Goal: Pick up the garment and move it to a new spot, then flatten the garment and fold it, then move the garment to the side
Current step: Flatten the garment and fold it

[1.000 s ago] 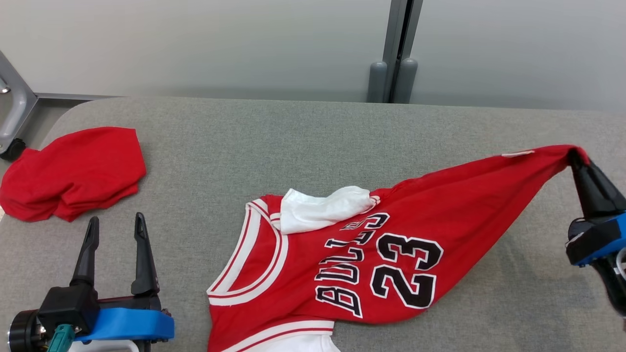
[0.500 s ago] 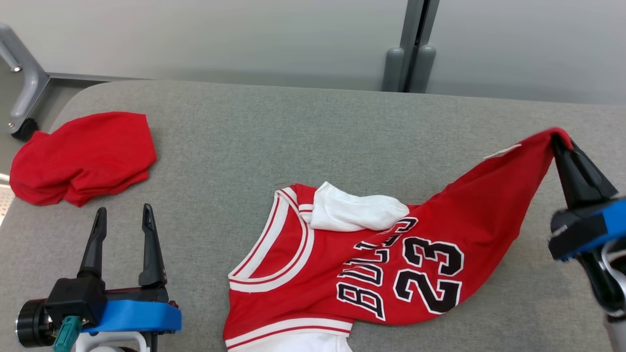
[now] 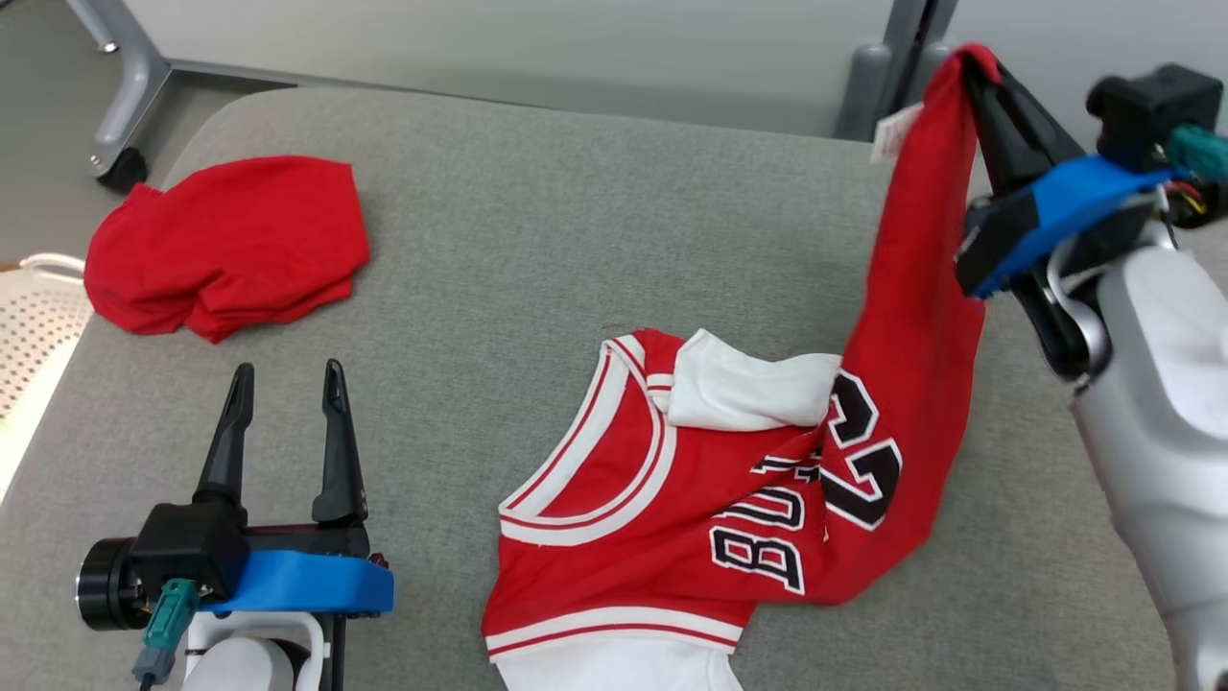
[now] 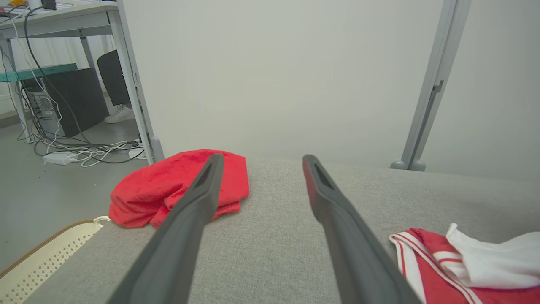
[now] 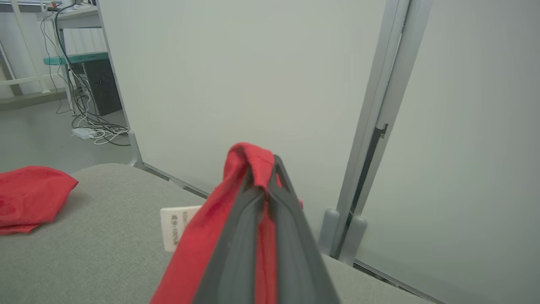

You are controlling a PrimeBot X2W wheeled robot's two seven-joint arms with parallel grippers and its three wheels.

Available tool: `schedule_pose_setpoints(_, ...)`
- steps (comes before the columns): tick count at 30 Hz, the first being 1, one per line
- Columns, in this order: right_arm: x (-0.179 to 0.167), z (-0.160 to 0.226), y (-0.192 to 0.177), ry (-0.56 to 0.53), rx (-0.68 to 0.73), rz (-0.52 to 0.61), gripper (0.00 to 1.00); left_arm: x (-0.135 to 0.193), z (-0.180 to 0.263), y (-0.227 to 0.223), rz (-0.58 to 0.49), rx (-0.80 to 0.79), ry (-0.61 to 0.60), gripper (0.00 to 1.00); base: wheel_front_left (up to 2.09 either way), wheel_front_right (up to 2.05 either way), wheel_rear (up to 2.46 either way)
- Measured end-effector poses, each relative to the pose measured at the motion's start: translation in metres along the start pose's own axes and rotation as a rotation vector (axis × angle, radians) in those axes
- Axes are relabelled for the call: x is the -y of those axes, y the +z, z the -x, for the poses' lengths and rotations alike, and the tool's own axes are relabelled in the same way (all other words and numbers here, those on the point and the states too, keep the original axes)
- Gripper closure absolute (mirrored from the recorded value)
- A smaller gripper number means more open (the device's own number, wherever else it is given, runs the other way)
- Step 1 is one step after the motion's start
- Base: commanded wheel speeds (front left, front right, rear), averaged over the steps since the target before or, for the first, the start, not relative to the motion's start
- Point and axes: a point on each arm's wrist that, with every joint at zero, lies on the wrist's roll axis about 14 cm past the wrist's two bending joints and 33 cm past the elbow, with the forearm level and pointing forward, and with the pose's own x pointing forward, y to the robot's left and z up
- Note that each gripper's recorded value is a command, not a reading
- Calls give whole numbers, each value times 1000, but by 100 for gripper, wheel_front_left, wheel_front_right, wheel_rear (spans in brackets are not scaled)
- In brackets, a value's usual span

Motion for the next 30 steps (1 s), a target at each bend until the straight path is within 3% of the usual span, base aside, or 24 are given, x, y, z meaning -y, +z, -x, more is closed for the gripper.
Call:
schedule_pose_setpoints(7, -33, -35, -27, 52, -59, 0, 100, -8, 0, -5, 0, -13, 26, 0, 0, 0, 0)
schedule_pose_setpoints(8, -37, -36, -36, 57, -87, -3, 25, -8, 0, -6, 1, -15, 28, 0, 0, 0, 0)
schedule_pose_setpoints(9, -39, -35, -44, 59, -112, -5, 0, -9, 1, -7, 0, -19, 31, 0, 0, 0, 0)
schedule_pose_setpoints(15, -32, -29, -55, 38, -145, -7, 0, -7, -2, -8, -3, -19, 27, 0, 0, 0, 0)
schedule_pose_setpoints(21, 13, -12, -25, -61, -54, -41, 0, -2, -4, -4, -1, -2, 4, 0, 0, 0, 0)
schedule_pose_setpoints(30, 66, 72, -52, -181, -84, -52, 0, 8, -5, 2, 1, 20, -32, 0, 0, 0, 0)
